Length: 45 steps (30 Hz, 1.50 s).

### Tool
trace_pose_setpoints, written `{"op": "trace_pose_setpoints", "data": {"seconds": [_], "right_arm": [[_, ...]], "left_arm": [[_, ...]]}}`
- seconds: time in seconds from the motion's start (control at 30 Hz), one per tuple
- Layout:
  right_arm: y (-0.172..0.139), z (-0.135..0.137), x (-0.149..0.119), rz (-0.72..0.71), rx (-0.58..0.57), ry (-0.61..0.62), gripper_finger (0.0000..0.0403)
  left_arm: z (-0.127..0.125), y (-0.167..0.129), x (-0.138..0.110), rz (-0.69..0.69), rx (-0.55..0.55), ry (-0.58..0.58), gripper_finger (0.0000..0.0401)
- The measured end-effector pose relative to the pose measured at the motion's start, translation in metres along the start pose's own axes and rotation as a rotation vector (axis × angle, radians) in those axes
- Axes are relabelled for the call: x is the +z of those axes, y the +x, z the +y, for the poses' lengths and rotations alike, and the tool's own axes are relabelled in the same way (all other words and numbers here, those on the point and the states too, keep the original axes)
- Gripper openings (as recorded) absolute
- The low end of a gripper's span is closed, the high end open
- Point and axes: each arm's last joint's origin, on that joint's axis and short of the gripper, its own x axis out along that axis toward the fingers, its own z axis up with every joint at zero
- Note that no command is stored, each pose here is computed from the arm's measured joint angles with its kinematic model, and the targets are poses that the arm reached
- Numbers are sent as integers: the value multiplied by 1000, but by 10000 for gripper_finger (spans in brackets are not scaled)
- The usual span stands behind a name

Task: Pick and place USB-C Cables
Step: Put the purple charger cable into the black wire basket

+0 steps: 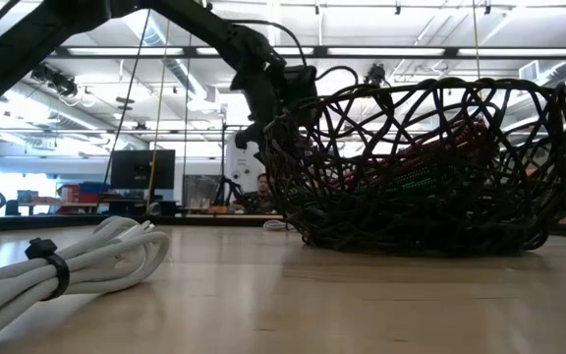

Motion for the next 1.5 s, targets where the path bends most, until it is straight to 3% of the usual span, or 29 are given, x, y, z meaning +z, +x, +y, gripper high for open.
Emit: {"op": "trace_pose_setpoints", "data": {"seconds": [0.67, 1.5], "right_arm": [[0, 2, 4, -35, 28, 77, 149], [0, 4, 5, -38, 78, 99, 149]], "left_arm": [[15, 30, -30, 41, -54, -150, 135], [22, 33, -34, 15, -27, -77, 135]]}}
